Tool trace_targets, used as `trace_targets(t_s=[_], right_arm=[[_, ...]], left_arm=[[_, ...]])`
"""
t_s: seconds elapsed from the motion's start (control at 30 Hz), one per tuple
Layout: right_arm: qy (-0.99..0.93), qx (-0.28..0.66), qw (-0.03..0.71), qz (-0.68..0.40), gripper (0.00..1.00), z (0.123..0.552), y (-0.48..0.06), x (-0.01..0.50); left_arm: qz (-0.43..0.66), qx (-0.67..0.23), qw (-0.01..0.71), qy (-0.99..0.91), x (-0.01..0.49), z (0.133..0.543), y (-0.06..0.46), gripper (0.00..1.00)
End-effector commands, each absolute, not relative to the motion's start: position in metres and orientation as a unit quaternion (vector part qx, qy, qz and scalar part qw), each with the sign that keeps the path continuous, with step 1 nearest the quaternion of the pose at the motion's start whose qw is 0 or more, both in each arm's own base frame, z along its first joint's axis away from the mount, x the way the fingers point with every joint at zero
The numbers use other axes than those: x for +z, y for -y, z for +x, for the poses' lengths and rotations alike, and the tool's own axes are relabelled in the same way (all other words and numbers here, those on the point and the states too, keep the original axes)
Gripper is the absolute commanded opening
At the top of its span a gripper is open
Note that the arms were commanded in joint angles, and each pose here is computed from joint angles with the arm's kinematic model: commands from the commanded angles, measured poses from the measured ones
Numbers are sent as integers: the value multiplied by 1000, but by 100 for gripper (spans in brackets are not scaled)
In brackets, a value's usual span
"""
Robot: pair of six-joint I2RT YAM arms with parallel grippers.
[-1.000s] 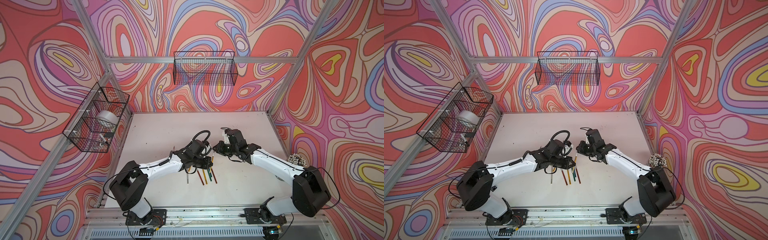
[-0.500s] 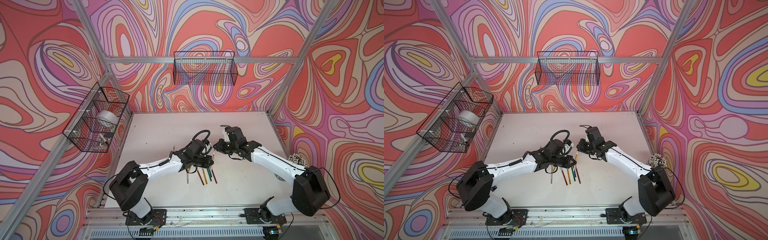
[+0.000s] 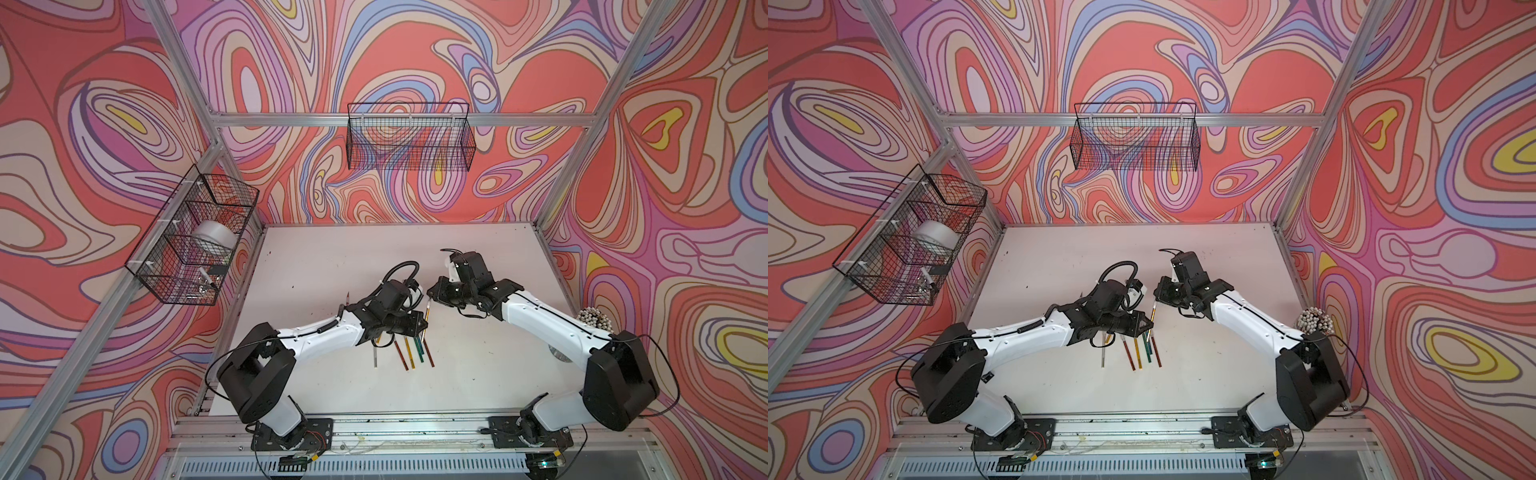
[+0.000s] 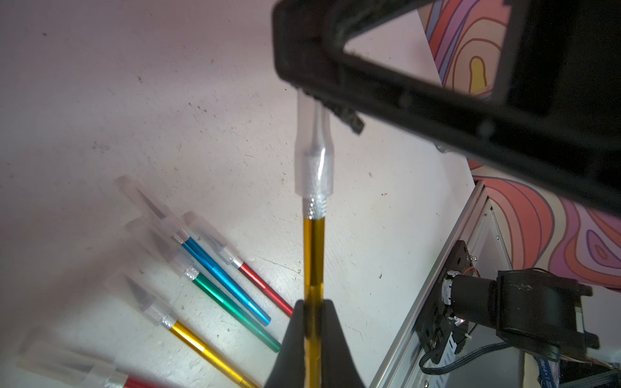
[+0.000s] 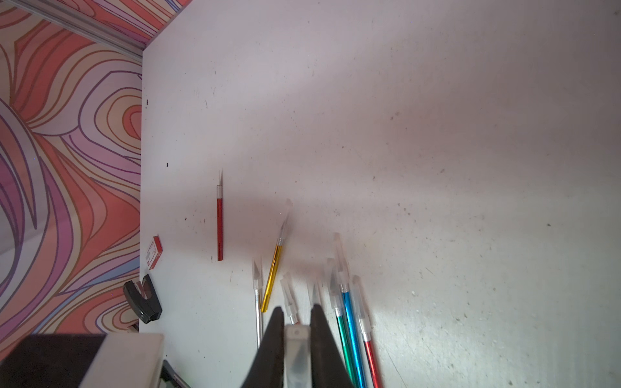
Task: Remove protective caps from carving knives
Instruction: Remove the protective sleeve from the carving knife.
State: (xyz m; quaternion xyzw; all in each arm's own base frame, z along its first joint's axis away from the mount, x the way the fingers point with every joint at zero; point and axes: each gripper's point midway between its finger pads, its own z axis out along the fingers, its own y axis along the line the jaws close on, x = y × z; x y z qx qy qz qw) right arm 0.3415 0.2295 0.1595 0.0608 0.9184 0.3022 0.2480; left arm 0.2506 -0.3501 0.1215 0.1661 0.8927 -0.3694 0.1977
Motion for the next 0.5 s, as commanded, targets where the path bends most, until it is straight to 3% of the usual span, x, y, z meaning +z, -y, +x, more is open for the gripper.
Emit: trace_targets(t_s=[0.0,0.47], right_arm=[[-899,300,310,74,10,373,-220,187],[-896,301,315,82,10,387,-208,190]], left_arm=[[196,-380,151,-891,116,220,351,5],[200,-382,144,-891,113,216,351,5]])
